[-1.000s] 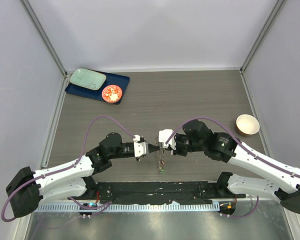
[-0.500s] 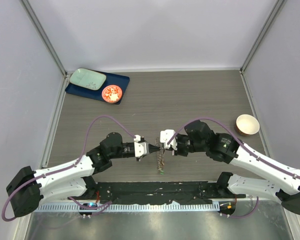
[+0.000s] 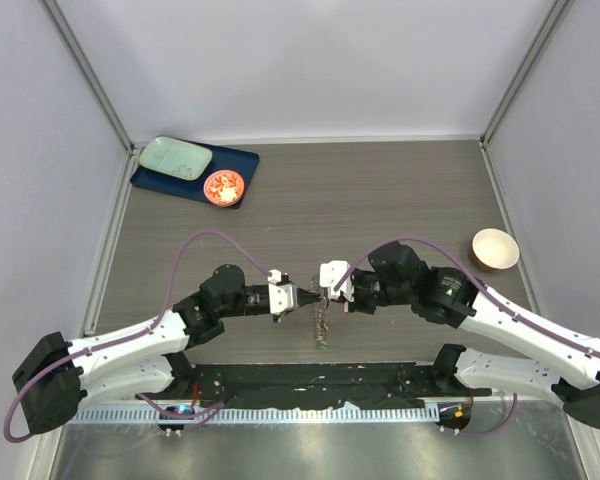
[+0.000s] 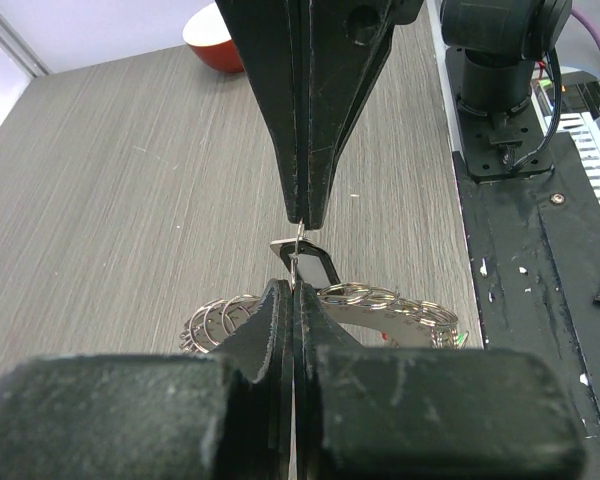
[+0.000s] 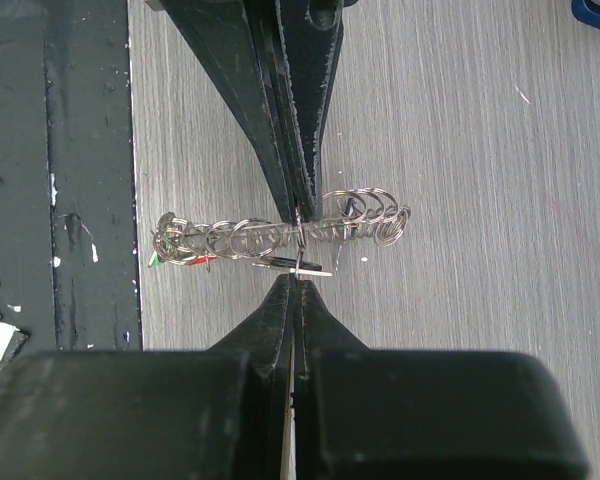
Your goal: Put the keys on the keyring
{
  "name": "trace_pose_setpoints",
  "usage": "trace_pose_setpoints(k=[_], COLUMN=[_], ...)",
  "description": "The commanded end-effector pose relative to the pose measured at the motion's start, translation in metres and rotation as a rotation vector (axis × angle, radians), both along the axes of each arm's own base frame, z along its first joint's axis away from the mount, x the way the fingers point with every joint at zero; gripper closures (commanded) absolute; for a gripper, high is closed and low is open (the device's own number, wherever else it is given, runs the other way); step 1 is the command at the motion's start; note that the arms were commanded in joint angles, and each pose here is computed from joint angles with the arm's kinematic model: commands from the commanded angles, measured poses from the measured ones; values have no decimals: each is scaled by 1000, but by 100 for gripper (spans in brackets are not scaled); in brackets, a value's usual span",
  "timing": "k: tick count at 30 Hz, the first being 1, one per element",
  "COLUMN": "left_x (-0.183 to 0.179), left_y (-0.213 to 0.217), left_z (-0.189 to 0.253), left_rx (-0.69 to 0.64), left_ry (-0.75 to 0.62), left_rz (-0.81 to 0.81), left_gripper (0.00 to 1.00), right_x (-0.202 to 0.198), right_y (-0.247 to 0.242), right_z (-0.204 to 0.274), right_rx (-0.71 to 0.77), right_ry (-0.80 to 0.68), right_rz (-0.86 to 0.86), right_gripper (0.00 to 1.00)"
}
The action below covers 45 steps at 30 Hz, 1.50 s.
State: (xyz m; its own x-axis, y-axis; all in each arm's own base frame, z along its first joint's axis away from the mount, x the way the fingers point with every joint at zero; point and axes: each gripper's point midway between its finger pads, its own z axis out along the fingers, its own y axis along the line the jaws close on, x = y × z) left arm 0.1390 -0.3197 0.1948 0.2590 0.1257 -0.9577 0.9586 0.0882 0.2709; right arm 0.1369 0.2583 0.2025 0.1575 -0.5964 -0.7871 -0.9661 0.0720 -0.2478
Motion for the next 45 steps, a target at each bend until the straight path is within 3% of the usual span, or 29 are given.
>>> trace_pose_setpoints(k=[1,45], left_x=[0,3], left_y=[-9,-9], left_z=[46,40], left_rx=[-115,-89], left_ry=[-69,-49], left_rz=[-25,-13], left_gripper=[100,100], right_x=[3,4], right_y=[6,6], right_z=[11,5], right_rx=[39,5], right_ry=[-40,-51], right_rz=[9,-4], right_gripper=[99,99])
